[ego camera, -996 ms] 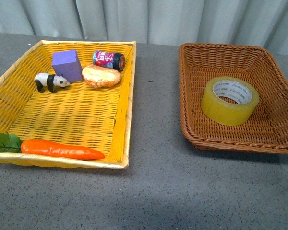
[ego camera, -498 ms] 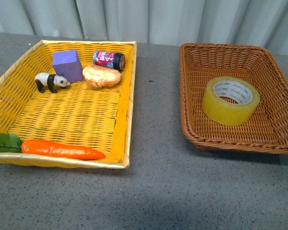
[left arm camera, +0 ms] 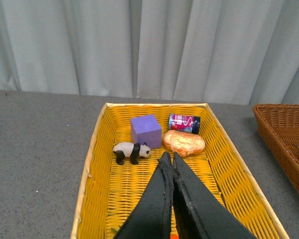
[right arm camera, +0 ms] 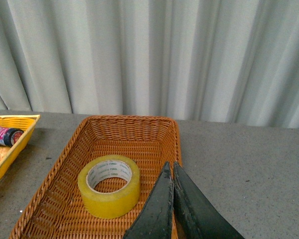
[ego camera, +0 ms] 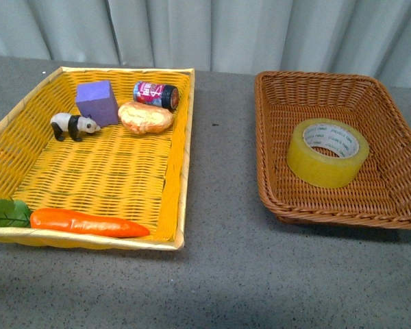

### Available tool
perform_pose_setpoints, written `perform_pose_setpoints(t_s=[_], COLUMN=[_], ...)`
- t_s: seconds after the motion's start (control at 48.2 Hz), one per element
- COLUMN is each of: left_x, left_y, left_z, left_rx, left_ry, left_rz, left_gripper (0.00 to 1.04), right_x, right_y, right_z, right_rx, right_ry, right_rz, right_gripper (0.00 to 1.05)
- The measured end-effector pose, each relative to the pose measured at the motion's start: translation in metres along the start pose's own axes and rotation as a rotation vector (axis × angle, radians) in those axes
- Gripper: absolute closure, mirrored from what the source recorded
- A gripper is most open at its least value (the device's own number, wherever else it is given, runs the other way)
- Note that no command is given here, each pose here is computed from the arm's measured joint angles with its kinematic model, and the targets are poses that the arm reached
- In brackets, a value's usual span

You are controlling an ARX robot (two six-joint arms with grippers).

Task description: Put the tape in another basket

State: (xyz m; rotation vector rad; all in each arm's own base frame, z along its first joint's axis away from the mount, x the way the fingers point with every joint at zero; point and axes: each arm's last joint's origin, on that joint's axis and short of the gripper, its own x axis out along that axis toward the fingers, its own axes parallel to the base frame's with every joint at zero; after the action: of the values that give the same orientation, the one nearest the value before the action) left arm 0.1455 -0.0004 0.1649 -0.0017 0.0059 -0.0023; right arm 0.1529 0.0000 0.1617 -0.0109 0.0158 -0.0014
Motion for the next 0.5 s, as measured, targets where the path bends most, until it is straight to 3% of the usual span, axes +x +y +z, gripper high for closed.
perform_pose_setpoints(t_s=[0.498], left_x=[-0.018], left_y=[0.000], left_z=[0.007], left_rx=[0.000], left_ry=[-0.023], left_rz=[0.000], left_gripper=[1.01], right_x=[-0.021], right_y=[0.000], right_z=[0.003], right_rx=[0.000], right_ry=[-0.012], right_rz=[0.001], right_gripper=[1.04])
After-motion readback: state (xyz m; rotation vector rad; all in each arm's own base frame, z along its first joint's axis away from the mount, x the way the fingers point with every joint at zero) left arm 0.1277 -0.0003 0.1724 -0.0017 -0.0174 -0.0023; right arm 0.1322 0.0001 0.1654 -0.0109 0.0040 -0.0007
